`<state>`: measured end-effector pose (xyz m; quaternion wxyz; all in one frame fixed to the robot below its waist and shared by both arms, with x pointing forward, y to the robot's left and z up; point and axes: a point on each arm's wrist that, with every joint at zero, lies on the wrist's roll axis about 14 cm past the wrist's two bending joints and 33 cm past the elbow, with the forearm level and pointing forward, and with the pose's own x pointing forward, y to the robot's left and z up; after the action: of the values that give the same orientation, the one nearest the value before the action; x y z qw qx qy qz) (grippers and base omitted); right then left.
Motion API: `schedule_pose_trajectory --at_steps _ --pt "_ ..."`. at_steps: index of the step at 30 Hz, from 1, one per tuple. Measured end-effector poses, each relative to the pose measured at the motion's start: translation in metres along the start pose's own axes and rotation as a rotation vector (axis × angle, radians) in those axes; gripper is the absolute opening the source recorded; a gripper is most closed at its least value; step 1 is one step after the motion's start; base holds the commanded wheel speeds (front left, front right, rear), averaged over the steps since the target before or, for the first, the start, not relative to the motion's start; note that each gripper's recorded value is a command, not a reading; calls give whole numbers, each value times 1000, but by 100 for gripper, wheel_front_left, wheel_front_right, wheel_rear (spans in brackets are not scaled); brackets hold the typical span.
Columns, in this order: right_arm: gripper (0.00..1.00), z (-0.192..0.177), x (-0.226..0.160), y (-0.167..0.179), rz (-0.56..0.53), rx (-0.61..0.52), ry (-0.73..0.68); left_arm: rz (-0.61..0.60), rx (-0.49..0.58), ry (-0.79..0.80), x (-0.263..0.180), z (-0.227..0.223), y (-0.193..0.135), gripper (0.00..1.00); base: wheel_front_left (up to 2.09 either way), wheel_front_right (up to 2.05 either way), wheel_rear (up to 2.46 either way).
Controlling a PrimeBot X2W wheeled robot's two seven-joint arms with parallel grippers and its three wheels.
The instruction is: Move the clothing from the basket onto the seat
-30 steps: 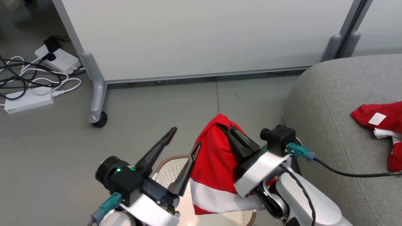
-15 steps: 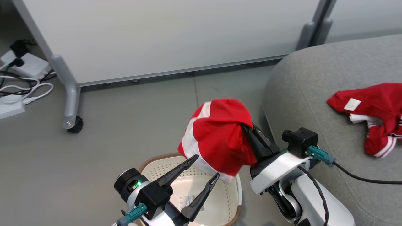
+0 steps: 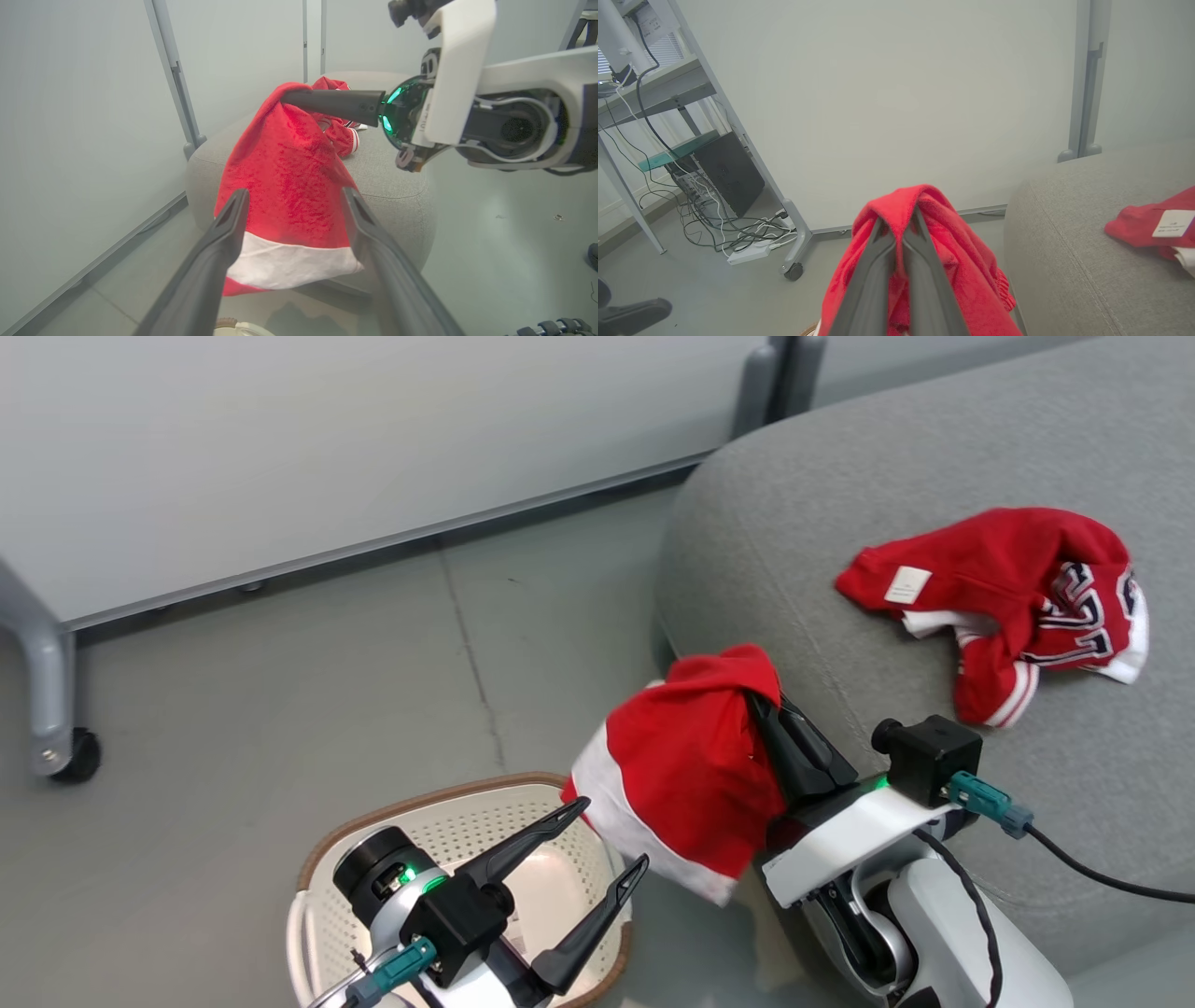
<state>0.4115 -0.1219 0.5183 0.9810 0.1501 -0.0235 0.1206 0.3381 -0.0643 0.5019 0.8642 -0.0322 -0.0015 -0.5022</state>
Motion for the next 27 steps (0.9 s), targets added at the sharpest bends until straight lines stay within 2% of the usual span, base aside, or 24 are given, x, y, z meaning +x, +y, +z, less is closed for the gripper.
schedule_pose_trajectory --at_steps 15,27 --pt "0 21 -45 -79 -267 -10 -58 -218 -18 32 41 -15 -30 100 0 0 0" --pt "0 27 -65 -110 -377 -37 -66 -293 -41 39 57 -24 -38 100 0 0 0"
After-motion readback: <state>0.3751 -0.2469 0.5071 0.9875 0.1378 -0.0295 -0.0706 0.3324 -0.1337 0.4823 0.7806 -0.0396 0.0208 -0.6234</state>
